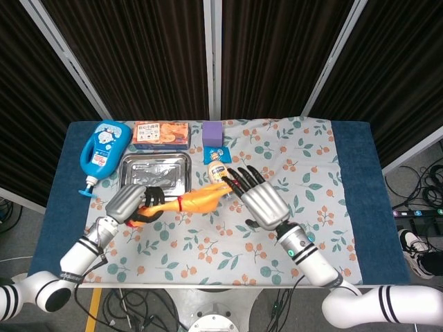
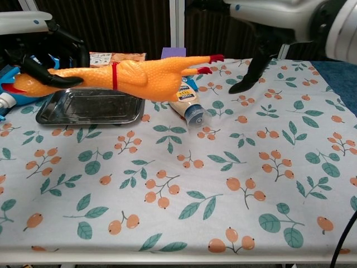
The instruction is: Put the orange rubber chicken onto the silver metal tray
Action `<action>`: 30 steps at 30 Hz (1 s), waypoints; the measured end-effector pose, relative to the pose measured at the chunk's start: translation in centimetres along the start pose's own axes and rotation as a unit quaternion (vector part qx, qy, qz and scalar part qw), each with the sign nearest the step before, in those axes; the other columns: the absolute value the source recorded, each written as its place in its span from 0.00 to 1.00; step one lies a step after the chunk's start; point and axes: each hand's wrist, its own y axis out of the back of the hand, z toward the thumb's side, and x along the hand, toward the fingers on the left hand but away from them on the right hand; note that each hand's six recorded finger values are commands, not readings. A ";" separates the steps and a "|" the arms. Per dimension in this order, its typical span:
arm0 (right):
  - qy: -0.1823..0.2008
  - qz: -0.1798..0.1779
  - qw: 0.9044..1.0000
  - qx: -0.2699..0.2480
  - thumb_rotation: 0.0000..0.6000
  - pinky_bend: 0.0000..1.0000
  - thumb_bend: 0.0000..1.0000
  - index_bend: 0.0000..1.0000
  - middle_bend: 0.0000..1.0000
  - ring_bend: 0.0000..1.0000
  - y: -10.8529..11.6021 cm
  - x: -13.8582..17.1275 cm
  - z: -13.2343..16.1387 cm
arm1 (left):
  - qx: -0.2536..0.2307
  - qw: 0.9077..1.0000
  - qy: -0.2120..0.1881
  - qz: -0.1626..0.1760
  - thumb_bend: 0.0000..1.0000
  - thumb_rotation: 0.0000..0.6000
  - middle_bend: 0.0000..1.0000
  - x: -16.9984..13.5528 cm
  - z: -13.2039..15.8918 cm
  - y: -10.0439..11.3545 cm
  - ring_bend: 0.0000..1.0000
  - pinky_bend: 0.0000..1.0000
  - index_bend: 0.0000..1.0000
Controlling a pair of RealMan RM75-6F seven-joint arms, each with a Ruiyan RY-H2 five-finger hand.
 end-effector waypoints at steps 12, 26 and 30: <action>-0.066 -0.024 0.997 0.008 1.00 0.05 0.00 0.00 0.00 0.00 2.0 6.5 -7.9 | 0.018 0.993 0.099 0.061 0.78 1.00 0.75 2.4 -8.3 1.5 0.65 0.77 0.73; -0.099 -0.028 0.995 -0.006 1.00 0.05 0.00 0.00 0.00 0.00 2.1 9.1 -11.0 | 0.025 0.986 0.153 0.057 0.68 1.00 0.46 5.4 -11.6 -0.3 0.30 0.48 0.45; -0.105 -0.024 0.994 -0.012 1.00 0.05 0.00 0.00 0.00 0.00 1.8 9.3 -11.5 | 0.029 0.985 0.163 0.056 0.47 1.00 0.31 5.3 -11.9 -0.5 0.22 0.41 0.32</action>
